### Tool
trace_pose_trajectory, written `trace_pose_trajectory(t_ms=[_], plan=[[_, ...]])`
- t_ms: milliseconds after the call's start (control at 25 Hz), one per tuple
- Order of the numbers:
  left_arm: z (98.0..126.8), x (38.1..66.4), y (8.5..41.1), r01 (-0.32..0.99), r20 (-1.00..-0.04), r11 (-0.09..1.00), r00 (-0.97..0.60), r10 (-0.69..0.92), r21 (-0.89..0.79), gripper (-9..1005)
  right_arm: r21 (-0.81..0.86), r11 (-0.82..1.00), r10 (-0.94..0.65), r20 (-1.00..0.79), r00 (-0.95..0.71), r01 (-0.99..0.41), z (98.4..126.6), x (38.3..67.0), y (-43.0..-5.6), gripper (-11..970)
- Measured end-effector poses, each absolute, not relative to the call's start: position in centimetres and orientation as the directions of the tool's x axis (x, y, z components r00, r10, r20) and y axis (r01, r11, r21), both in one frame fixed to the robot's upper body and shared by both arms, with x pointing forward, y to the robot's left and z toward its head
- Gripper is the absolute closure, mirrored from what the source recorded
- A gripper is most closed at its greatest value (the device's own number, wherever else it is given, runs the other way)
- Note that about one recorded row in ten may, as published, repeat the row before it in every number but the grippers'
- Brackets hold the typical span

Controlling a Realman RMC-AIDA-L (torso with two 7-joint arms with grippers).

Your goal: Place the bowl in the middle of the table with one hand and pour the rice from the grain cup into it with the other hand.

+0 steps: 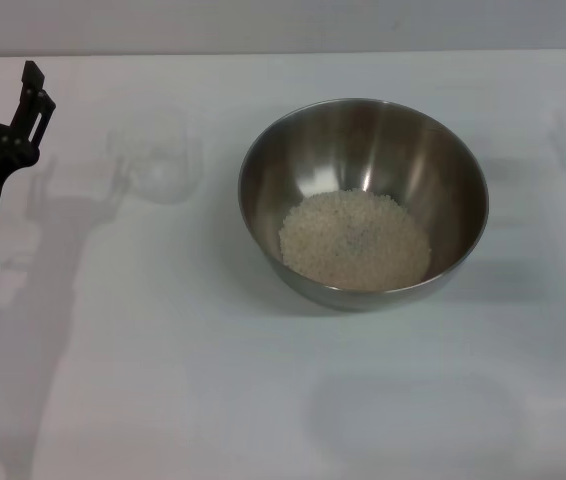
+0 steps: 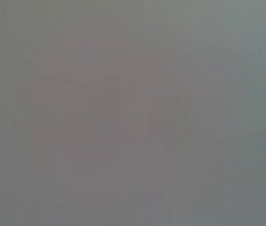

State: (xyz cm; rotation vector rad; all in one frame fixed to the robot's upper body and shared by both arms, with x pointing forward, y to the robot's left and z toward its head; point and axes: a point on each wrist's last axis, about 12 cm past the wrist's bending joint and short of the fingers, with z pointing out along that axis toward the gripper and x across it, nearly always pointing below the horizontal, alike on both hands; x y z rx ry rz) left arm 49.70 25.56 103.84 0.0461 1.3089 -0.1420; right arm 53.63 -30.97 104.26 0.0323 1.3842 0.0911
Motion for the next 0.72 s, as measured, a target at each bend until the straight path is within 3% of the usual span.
trace_pose_trajectory(t_ms=[720], plan=[[103.67, 49.55, 26.01, 0.119, -0.967, 0.992, 0.247, -0.065, -0.036, 134, 0.08, 0.996, 0.084, -0.98, 0.18, -0.033, 104.2, 53.6, -31.14, 244]])
